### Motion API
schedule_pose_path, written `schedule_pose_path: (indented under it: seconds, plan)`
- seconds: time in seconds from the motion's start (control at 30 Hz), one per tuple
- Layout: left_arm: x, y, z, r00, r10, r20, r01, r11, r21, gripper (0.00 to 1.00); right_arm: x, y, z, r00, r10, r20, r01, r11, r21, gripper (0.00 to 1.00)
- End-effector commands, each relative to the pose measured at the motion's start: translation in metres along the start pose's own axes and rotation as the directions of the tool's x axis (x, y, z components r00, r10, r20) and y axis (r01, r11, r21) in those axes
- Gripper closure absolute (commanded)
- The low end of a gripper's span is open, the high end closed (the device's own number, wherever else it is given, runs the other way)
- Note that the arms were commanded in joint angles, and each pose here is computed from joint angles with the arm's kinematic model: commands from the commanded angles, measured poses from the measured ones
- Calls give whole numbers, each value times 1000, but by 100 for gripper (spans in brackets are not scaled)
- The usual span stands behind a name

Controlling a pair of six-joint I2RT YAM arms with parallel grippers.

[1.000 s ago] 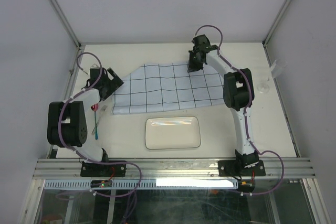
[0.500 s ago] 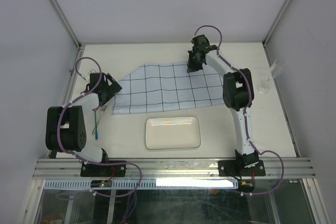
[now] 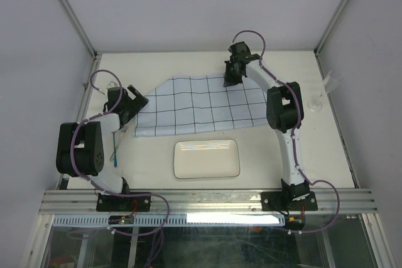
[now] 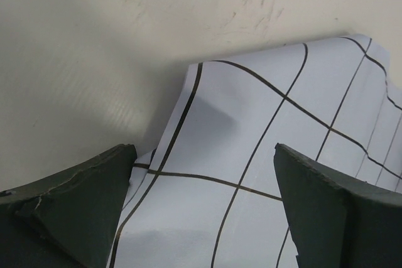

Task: Set the dinner table for one person
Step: Flatten out the napkin at the center of the board.

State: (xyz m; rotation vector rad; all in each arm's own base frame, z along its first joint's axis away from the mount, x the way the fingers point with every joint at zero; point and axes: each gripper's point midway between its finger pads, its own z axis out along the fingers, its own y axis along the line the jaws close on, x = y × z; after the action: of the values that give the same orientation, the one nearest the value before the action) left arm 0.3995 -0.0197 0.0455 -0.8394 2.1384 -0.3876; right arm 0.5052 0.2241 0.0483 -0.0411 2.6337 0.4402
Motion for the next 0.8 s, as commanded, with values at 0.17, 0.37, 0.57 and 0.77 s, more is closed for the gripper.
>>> schedule_pose_path:
  seconds: [0.17,0.37,0.57,0.77]
  plan:
    - [22,-9,10,995,-57,-82,65,993,96,1,-7,9,-7,999,-30,29,31,999,-27,100]
    - [15,-29,6,995,-66,-78,80,980,184,1,-4,7,-3,999,-29,20,30,999,-23,100]
    - [7,-63,-4,992,-83,-96,110,937,333,1,3,3,4,1000,-27,-3,27,1000,-13,100]
    - [-7,-89,-18,994,-71,-80,98,899,427,2,8,-1,9,1000,-26,-11,26,1000,-5,100]
